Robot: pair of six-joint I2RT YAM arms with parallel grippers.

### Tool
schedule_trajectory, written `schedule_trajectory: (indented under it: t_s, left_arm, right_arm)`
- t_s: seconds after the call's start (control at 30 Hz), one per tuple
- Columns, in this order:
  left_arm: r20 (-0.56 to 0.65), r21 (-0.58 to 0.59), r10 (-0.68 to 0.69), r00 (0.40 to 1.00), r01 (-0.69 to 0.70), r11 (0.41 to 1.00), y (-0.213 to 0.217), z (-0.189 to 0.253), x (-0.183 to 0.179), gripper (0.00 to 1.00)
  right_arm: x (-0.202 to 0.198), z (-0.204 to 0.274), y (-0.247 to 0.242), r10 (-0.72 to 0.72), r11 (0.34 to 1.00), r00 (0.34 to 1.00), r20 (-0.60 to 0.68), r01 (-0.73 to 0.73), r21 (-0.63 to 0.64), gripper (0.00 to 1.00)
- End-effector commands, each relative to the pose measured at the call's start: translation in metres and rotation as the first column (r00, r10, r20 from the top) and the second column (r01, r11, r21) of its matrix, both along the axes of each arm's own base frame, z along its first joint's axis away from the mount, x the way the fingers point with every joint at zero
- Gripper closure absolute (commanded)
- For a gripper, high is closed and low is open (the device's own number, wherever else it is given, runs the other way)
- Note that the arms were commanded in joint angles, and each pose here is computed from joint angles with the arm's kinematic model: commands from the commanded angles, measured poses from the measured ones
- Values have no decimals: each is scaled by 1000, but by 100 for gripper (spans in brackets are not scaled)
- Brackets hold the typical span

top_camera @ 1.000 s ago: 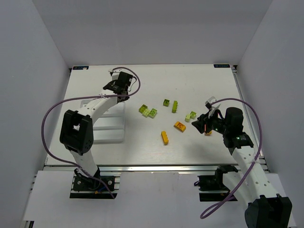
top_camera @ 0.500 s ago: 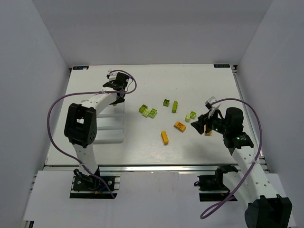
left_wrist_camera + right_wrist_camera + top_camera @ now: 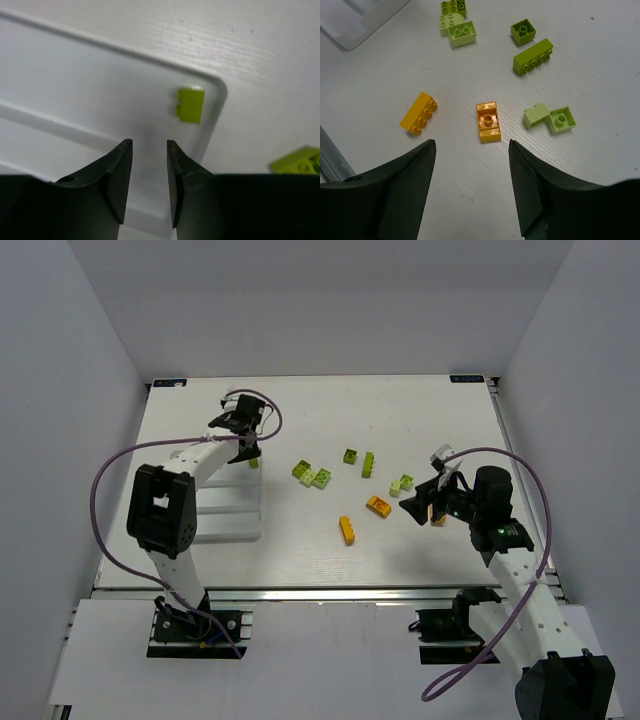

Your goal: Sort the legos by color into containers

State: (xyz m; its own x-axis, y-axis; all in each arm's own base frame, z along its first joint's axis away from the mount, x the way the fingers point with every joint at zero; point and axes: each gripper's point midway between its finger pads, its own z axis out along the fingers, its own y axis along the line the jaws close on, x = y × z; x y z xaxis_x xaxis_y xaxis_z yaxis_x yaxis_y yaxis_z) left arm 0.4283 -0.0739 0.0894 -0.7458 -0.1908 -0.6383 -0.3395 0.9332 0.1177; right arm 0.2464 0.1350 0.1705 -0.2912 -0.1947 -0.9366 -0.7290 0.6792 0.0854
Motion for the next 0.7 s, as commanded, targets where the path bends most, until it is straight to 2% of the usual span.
schedule_trajectory:
  t_s: [0.0, 0.07, 0.13, 0.17, 0.2, 0.23, 0.3, 0.33, 0.37, 0.4, 0.43, 0.63, 0.67]
  left_arm:
    - [111, -144, -98, 989, 113, 983, -21, 46, -14, 59]
    - [190, -205, -154, 970, 193, 960, -30, 62, -28, 74]
    - [233, -261, -261, 937, 319, 911, -46, 65, -47, 74]
    - [344, -267, -287, 894, 386, 883, -52, 104, -50, 65]
    - [350, -261, -338, 874, 438, 860, -54, 99, -63, 56]
    - [403, -286, -398, 824, 526, 801, -69, 109, -71, 43]
    - [473, -260, -453, 756, 611, 748, -73, 121, -94, 17]
    - [517, -245, -468, 717, 648, 721, -77, 128, -97, 13]
    - [510, -245, -482, 712, 657, 712, -76, 115, -106, 9]
    - [536, -216, -489, 688, 672, 709, -73, 121, -112, 5]
    - [545, -198, -488, 682, 670, 715, -70, 121, -113, 3]
    - [548, -154, -494, 675, 662, 734, -61, 126, -119, 2]
    - [553, -149, -487, 676, 655, 740, -59, 128, -119, 2]
  right_arm:
    - [-4, 14, 10, 82, 997, 995, 65, -83, 11, 34]
    - [-5, 10, 14, 111, 994, 992, 60, -111, 5, 34]
    - [-7, 2, 21, 147, 989, 988, 38, -147, -7, 34]
    - [-6, -1, 22, 160, 987, 986, 38, -160, -20, 34]
    - [-5, -3, 23, 165, 986, 986, 27, -165, -27, 34]
    - [-6, -7, 31, 197, 980, 980, -5, -197, -33, 34]
    - [-4, -12, 38, 222, 974, 974, -50, -224, -37, 34]
    - [-4, -4, 48, 252, 966, 967, -46, -254, -50, 33]
    - [0, -3, 50, 254, 964, 966, -55, -257, -64, 33]
    - [3, -11, 56, 270, 956, 959, -86, -277, -93, 30]
    - [14, 1, 61, 263, 954, 963, -56, -268, -133, 28]
    - [45, 4, 91, 290, 918, 954, -74, -299, -260, 17]
    - [53, 24, 104, 308, 915, 951, -35, -306, -261, 15]
